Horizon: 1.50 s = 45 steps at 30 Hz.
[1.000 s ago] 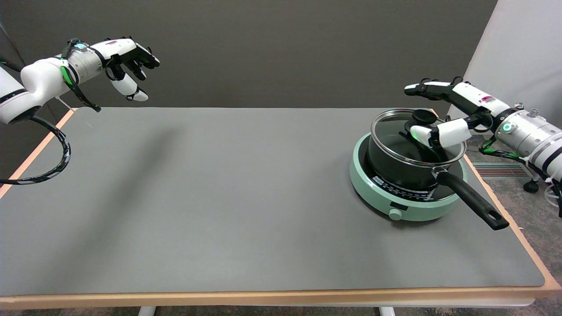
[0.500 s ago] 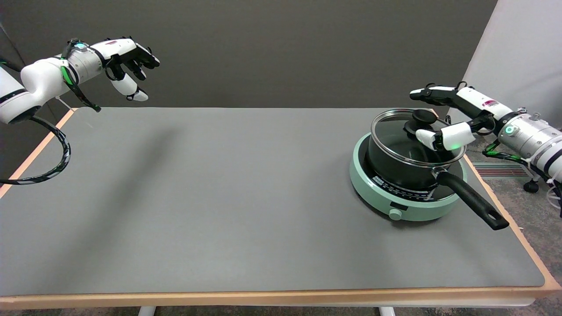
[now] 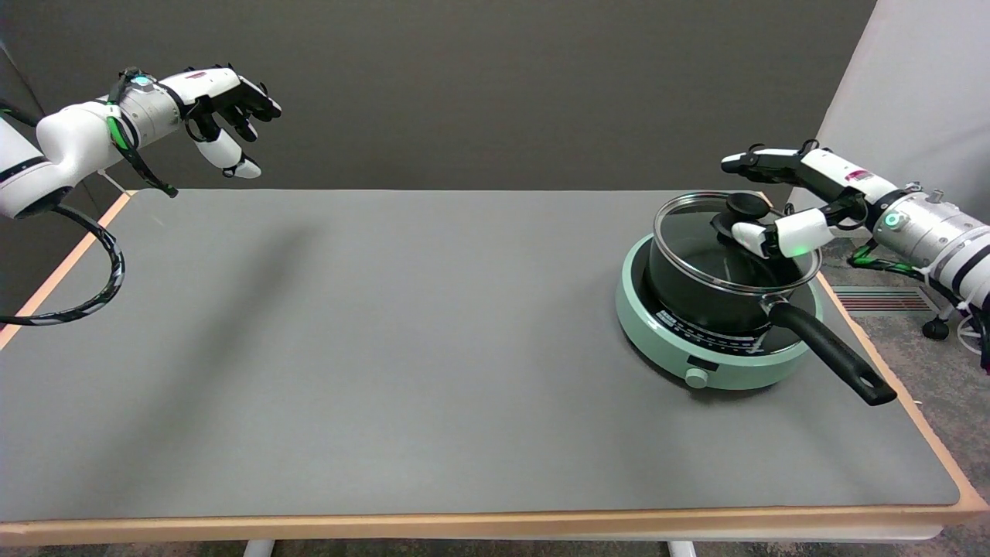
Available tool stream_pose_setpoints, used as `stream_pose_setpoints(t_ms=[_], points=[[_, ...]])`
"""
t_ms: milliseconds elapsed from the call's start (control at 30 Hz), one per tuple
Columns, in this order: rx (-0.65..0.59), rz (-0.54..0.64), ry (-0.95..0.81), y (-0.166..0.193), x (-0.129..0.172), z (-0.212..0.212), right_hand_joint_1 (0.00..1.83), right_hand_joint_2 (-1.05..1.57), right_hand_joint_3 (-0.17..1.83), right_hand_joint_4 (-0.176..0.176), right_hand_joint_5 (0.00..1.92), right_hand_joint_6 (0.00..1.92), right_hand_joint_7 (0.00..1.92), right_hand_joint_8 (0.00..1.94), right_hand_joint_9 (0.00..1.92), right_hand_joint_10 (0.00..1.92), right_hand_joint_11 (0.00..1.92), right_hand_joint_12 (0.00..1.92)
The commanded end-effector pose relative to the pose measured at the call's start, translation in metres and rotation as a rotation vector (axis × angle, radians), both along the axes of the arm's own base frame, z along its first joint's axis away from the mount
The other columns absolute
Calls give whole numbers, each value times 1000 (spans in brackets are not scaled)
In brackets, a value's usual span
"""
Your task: Place the pot lid onto the pot.
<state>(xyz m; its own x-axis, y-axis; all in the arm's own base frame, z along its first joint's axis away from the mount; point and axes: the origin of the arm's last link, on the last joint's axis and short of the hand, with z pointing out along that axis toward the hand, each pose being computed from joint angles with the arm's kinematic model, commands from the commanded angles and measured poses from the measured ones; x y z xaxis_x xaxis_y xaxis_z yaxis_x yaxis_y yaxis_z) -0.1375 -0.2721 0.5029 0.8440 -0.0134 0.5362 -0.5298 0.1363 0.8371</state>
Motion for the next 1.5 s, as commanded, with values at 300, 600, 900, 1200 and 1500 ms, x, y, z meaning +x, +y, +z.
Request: stream_pose_setpoints(t_ms=[300, 600, 900, 1200, 1500], points=[[-18, -13, -3, -11, 1, 16, 955, 407, 1085, 81, 436, 189, 366, 171, 307, 254, 139, 503], [-25, -23, -14, -16, -3, 20, 959, 413, 1089, 84, 444, 193, 377, 171, 320, 253, 148, 501], [-21, -21, -14, -19, -3, 20, 914, 460, 1060, 90, 451, 202, 395, 156, 303, 318, 130, 567], [38, 11, 23, -12, 13, -4, 910, 462, 1063, 91, 455, 204, 401, 157, 307, 319, 132, 567], [121, 96, -52, 2, 32, -30, 931, 420, 1083, 90, 459, 199, 405, 174, 350, 263, 175, 518]])
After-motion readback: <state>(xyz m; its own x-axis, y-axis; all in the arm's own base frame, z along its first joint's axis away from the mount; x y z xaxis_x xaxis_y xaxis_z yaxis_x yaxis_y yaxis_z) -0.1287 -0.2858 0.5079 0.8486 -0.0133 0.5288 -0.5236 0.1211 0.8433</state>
